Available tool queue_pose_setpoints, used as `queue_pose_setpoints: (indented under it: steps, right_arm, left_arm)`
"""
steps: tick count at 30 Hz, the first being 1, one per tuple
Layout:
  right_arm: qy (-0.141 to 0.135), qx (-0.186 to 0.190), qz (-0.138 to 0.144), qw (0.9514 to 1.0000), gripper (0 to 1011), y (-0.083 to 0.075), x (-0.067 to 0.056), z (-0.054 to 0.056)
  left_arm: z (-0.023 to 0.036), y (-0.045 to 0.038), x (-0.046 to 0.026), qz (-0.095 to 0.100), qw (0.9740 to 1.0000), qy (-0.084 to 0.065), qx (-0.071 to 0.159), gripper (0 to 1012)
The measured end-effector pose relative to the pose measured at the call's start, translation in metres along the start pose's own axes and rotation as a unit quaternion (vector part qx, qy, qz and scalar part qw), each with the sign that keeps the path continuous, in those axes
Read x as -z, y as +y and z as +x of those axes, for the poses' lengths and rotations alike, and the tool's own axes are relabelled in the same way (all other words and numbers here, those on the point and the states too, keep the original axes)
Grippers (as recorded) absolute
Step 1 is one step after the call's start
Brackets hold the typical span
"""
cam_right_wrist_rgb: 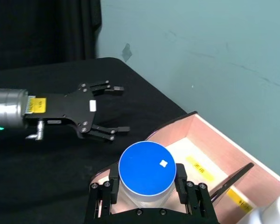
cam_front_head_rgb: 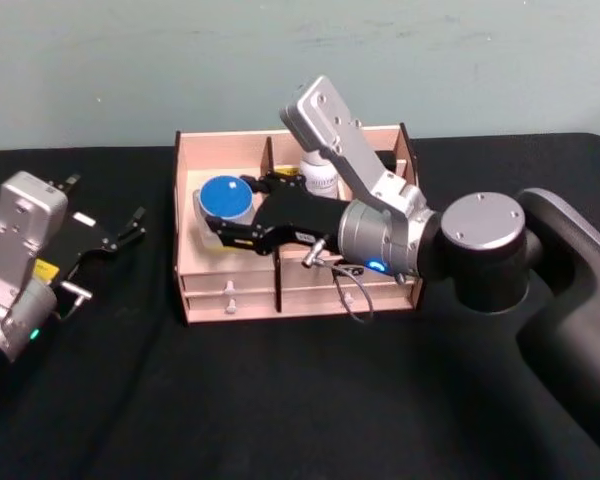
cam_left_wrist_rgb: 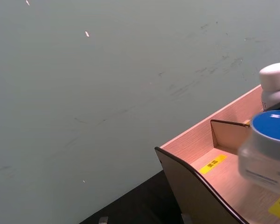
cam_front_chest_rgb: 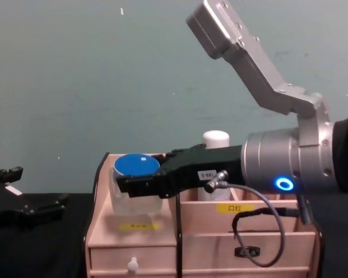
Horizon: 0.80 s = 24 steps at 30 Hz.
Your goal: Pick up the facial cleanser and watermelon frost from the table and place them into the tiered storage box.
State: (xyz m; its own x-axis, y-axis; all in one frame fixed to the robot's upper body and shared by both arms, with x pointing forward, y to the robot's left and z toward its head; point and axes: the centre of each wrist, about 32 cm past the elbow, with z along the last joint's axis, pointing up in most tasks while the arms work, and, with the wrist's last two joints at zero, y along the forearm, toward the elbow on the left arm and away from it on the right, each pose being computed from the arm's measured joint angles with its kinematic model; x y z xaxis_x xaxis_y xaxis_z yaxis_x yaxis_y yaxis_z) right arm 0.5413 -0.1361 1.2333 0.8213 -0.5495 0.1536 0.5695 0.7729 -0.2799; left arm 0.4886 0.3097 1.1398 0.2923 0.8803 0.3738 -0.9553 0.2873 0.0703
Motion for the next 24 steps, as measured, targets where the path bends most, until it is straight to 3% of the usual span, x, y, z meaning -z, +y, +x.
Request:
queue_pose_setpoints:
  steps: [9, 24]
  right_arm:
    - [0.005, 0.008, -0.005, 0.9999, 719, 0.013, 0.003, 0.012]
    - [0.004, 0.012, -0.013, 0.9998, 719, 0.024, 0.005, 0.016]
  left_arm:
    - [0.0, 0.0, 0.0, 0.0, 1.0, 0.0, 0.0, 1010]
    - [0.0, 0.0, 0.0, 0.0, 1.0, 0.0, 0.0, 1010]
